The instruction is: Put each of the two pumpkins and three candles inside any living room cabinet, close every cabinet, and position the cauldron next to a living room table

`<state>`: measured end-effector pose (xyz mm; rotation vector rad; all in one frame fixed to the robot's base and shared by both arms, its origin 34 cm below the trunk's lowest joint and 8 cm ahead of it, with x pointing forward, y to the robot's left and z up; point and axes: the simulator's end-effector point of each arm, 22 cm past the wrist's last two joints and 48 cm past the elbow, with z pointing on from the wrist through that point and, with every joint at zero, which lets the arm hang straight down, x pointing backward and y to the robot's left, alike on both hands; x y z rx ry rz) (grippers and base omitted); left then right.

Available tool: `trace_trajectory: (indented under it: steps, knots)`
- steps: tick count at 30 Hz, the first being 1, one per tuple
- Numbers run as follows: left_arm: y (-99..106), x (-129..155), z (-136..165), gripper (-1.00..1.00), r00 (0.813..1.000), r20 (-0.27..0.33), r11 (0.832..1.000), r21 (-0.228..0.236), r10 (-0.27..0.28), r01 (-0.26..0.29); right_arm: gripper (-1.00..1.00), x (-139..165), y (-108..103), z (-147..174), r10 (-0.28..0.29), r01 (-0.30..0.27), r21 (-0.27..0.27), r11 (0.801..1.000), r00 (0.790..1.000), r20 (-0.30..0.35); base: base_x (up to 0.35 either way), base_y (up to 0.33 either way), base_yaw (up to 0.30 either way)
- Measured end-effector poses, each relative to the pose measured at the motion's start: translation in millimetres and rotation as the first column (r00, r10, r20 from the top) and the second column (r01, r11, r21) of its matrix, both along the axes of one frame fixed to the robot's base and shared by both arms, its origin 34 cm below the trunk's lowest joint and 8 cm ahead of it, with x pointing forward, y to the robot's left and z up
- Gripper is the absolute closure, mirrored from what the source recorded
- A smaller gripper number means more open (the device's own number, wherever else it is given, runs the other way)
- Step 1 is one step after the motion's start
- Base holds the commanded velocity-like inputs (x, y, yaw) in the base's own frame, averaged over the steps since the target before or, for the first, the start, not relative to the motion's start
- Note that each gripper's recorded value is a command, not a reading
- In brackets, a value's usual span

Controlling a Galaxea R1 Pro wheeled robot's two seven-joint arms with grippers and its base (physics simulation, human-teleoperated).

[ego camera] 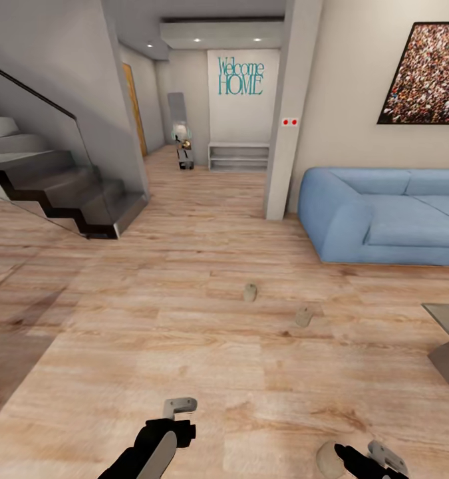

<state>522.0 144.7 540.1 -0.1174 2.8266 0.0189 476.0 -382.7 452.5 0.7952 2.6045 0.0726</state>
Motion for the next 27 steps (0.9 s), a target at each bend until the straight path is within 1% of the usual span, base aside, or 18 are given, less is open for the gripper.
trace_trajectory:
  steps: [8,11,15,21,27]
  knots:
    - [0.0,0.0,-0.1,-1.0,1.0,0.0,1.0,0.0,0.0,0.0,-1.0,-0.1,0.3,-0.1,0.0,0.0,0.001,1.0,1.0,0.0,0.312,-0.089,0.0]
    - [-0.4,0.6,0.4,-1.0,1.0,0.001,1.0,-0.002,0.0,0.0,-1.0,-0.1,0.5,-0.3,0.0,0.0,0.001,1.0,1.0,-0.001,0.185,-0.167,0.0]
    - [-2.3,1.2,1.1,-1.0,1.0,0.003,1.0,-0.005,-0.001,0.001,-1.0,-0.5,0.2,-0.7,-0.002,0.002,0.001,1.0,1.0,-0.002,-0.018,-0.219,0.0]
    - [-3.7,2.9,3.0,-1.0,1.0,0.009,1.0,-0.009,-0.002,0.002,-1.0,-0.6,0.3,-0.8,-0.002,0.002,0.002,1.0,1.0,-0.002,-0.034,-0.051,0.0]
    - [-4.9,2.9,3.1,-1.0,1.0,0.009,1.0,-0.009,-0.006,0.006,-1.0,-0.6,0.1,-0.9,-0.002,0.002,0.001,1.0,1.0,-0.003,-0.177,-0.14,0.0]
